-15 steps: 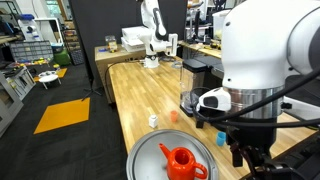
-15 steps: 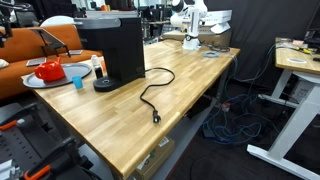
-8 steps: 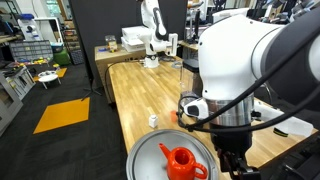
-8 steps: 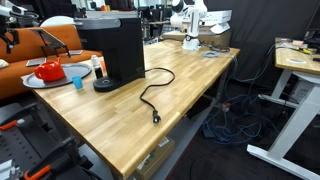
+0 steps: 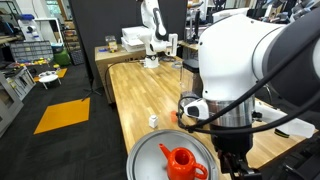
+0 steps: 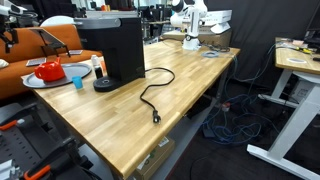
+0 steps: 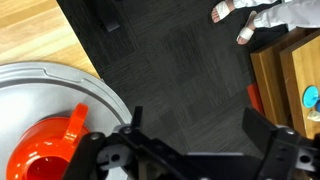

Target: Move the tea pot to the left

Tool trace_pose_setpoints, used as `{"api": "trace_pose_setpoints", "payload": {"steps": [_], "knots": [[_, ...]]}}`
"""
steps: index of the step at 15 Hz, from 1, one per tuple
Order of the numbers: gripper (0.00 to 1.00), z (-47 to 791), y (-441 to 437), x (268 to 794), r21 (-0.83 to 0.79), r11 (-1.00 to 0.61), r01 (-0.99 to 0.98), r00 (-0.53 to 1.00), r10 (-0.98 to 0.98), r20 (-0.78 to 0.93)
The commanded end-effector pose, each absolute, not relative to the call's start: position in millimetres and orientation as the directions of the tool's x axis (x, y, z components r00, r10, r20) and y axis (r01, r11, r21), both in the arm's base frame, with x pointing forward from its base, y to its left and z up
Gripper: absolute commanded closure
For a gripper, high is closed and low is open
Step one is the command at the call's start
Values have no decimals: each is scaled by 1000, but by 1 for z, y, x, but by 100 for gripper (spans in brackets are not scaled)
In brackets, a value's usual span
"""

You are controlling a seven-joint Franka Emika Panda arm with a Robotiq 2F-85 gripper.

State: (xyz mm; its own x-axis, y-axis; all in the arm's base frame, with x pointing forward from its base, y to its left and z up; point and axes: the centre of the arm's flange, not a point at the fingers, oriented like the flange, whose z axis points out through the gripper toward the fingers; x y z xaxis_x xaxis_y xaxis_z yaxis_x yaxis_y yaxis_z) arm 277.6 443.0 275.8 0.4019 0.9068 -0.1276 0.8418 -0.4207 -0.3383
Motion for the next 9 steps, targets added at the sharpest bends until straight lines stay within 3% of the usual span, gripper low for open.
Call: {"api": "trace_pose_setpoints", "payload": {"steps": [1,9], "knots": [[0,273,442,281,-333,-427,841,405,904,-137],[0,210,439,334,-262,-507,821,456,859,-234]]}}
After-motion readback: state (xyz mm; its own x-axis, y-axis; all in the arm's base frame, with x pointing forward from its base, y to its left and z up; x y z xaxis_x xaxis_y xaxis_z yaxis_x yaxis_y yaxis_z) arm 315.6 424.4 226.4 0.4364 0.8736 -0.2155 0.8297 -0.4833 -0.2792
